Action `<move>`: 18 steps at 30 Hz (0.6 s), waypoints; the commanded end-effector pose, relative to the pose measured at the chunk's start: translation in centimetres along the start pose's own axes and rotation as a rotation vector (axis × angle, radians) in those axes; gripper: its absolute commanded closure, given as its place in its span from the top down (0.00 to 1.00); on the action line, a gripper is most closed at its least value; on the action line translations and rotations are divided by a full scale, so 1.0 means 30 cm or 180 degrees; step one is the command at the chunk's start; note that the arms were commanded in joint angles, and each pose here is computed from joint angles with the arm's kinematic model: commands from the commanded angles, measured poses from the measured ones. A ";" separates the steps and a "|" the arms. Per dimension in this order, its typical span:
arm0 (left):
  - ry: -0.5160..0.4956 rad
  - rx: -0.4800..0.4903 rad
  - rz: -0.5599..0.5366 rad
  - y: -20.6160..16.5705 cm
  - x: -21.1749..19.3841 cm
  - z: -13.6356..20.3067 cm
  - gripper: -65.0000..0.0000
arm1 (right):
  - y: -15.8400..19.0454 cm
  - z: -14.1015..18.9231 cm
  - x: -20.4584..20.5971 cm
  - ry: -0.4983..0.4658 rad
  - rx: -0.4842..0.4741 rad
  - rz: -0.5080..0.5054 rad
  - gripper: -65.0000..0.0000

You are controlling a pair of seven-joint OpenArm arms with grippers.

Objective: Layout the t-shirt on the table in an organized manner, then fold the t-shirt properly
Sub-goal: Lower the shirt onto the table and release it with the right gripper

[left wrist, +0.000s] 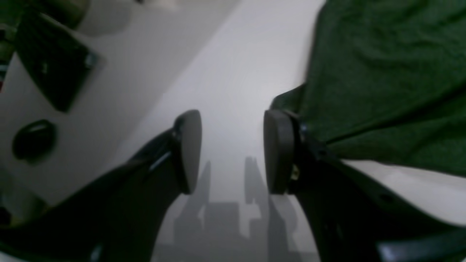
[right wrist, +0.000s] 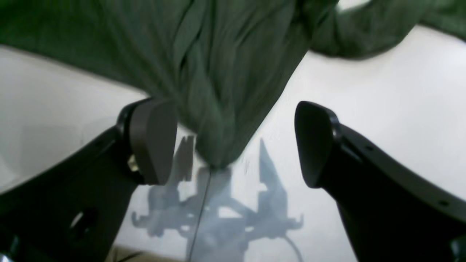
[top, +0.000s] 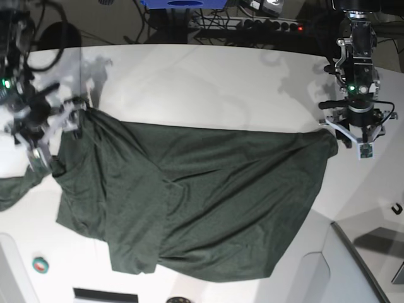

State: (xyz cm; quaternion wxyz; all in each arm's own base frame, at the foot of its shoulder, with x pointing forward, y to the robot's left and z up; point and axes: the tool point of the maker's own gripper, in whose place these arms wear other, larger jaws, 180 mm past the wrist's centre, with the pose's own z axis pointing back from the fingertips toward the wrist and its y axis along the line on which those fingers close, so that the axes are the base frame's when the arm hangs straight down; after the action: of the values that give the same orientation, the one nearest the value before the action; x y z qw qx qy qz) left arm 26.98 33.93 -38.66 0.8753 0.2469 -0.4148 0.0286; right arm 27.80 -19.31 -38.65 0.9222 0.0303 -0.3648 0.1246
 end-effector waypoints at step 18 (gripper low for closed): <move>-0.0088 0.0147 -0.0019 0.062 0.018 0.002 0.41 | 0.045 -0.423 0.171 0.0280 0.0449 -0.0170 0.73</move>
State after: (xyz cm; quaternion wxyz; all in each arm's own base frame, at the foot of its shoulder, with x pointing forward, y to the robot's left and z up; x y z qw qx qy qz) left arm 25.99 34.72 -39.05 0.8781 0.2535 -0.4042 0.0367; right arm 37.47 -15.18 -46.55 0.9469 0.0955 -0.2794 0.1272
